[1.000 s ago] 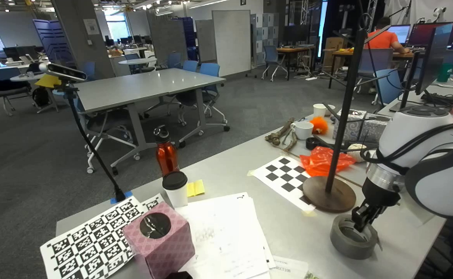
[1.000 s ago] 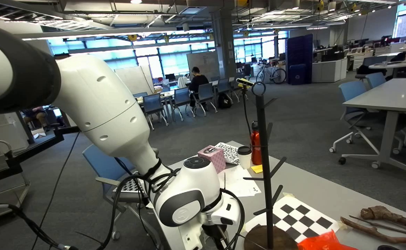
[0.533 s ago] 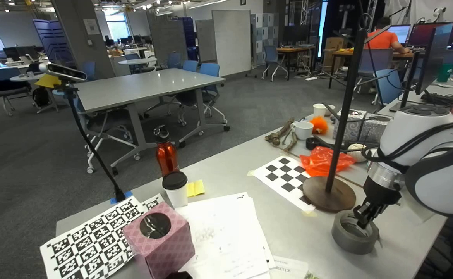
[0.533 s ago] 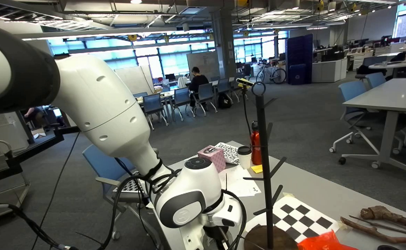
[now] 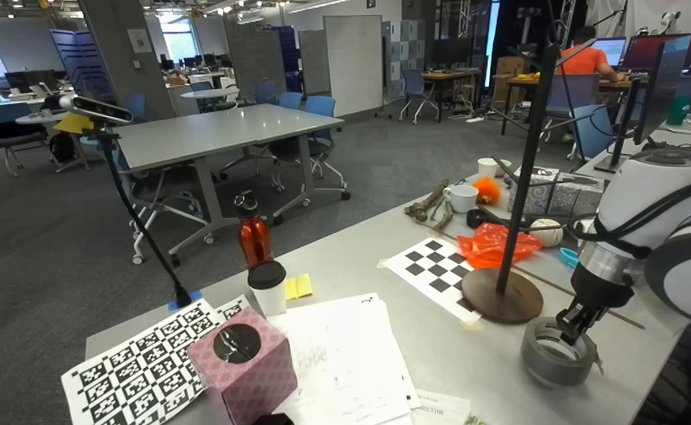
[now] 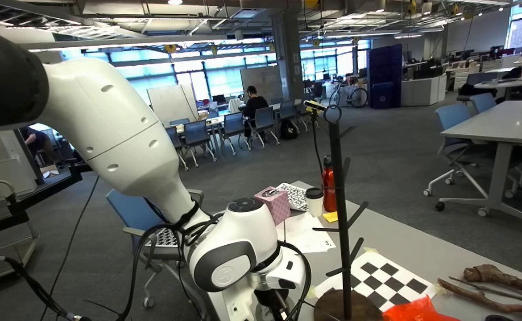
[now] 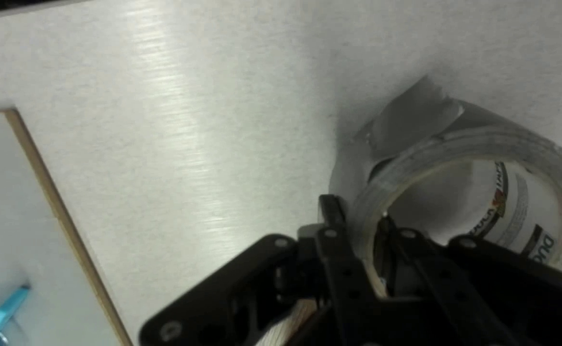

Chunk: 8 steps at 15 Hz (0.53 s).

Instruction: Place the peg on the table, hang the gray masking tape on the stand, then put it on the table

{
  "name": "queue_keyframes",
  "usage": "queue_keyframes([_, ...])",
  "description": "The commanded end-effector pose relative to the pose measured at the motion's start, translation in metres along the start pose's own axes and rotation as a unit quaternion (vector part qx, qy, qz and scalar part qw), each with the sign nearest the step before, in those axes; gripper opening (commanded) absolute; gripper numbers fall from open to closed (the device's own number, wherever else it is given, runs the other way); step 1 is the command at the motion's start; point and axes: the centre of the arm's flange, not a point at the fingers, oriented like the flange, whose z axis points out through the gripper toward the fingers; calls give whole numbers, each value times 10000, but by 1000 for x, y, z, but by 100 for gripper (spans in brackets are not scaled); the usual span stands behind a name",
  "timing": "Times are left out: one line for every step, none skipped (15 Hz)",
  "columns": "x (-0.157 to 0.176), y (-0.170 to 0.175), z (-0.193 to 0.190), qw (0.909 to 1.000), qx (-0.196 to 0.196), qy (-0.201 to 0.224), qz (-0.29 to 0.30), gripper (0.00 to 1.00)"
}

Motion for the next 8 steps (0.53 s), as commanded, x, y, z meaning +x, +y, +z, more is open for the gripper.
queue_keyframes([-20,4,-37,9999,-95,-52,-96,4])
queue_keyframes([-22,6,-42,9998,-131,-59,-106,4])
queue_keyframes([-24,8,-47,9997,-193,-37,-121,4])
queue_keyframes([-25,12,-52,9996,-246,-13,-135,4])
queue_keyframes([-25,15,-57,9994,-309,35,-147,4])
queue_keyframes([-25,20,-63,9991,-381,114,-135,4])
queue_keyframes([-24,24,-68,9988,-441,186,-115,4])
queue_keyframes([-24,28,-74,9983,-503,268,-87,4])
